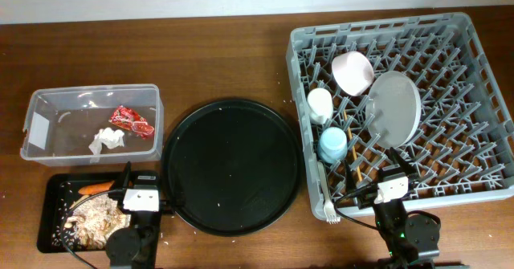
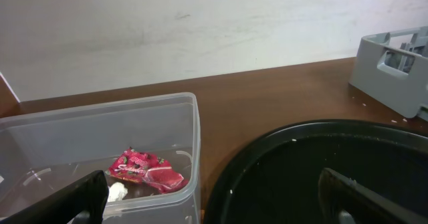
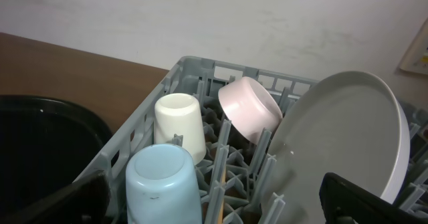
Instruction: Sort waste into correct bins and load items into the dishwasher rack
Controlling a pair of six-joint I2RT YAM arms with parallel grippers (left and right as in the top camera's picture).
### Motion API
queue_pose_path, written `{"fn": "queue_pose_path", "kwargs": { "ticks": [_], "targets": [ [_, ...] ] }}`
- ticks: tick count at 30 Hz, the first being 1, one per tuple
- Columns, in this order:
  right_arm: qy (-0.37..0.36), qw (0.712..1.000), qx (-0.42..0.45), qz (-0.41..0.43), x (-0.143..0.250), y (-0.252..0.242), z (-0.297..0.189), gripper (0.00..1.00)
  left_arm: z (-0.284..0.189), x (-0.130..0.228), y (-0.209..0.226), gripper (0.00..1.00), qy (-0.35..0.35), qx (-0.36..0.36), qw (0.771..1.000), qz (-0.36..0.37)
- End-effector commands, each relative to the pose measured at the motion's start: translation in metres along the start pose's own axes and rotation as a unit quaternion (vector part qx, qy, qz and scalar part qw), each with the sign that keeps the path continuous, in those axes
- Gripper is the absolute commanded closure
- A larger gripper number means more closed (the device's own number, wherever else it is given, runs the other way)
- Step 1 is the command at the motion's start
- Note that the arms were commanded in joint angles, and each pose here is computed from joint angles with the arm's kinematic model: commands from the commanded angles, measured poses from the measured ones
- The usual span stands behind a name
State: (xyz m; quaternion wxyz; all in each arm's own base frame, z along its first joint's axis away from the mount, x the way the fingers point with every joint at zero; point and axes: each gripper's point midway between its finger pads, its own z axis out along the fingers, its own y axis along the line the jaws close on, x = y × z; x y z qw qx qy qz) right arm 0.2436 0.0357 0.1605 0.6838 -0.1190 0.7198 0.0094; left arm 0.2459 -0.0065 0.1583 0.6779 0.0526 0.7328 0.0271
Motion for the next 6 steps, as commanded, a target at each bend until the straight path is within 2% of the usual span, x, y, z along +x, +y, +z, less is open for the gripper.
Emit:
{"fn": "queue_pose_path", "kwargs": {
  "ticks": [1, 6],
  "targets": [
    [0.002, 1.0, 0.006, 0.002, 0.0023, -0.0022, -0.0001, 0.01, 0.0, 0.0024, 0.0032, 0.01, 0.001, -0.009, 1.0, 0.01],
    [0.002, 1.0, 0.006, 0.002, 0.0023, -0.0022, -0.0001, 0.01, 0.0, 0.0024, 0.0033, 0.01, 0.001, -0.009, 1.0, 0.01]
  ]
}}
